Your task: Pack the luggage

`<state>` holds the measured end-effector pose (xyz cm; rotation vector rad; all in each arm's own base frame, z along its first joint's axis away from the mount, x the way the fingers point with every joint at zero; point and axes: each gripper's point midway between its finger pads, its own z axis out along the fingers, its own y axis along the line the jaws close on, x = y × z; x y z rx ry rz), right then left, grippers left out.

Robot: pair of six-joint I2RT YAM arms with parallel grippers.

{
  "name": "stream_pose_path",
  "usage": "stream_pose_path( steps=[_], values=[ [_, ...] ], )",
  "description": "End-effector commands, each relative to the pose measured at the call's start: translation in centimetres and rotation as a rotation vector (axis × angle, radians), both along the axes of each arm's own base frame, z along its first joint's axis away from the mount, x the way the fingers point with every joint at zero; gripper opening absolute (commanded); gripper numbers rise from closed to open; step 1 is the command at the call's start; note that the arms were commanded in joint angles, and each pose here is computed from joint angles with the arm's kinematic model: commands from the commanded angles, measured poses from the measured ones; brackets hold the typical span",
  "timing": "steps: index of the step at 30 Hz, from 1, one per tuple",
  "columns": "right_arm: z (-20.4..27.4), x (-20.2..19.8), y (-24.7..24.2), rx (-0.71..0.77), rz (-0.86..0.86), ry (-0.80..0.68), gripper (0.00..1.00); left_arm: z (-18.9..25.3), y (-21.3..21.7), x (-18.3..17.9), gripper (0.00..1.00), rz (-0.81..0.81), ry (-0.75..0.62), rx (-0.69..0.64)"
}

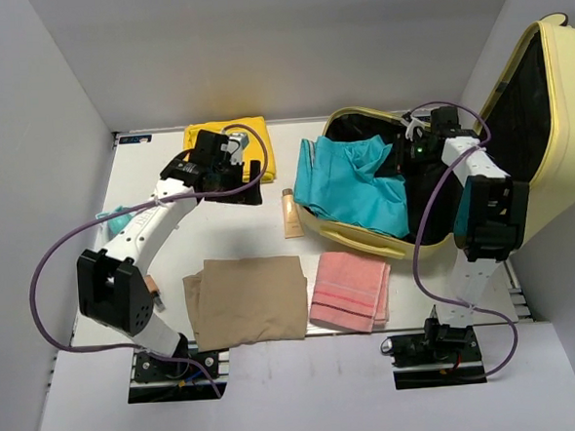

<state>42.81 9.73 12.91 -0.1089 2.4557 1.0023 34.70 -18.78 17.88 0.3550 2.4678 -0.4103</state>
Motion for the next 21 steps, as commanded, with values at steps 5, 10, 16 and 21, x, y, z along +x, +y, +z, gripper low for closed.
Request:
stream_pose_path(
  steps=[5,10,16,21],
  values=[
    [-3.1,-1.0,-1.7,-0.004,-0.004,0.086,0.0,1.7,0.5,2.0,1.0,0.016,-0.016,-0.041],
    [-4.7,-2.1,-4.1,-0.08,-0.113,0.166,0.0,0.7,1.2,3.0,1.0,0.047,0.029,-0.05],
    [-5.1,-3.5,-6.6,-0.142,-0.16,0.206,0.0,0.2,1.7,3.7,1.0,0.053,0.038,-0.042],
    [-4.0,-2.6,-7.1,-0.163,-0.148,0.219,0.68,0.5,2.2,4.8,1.0,0.068,0.041,-0.044]
  ],
)
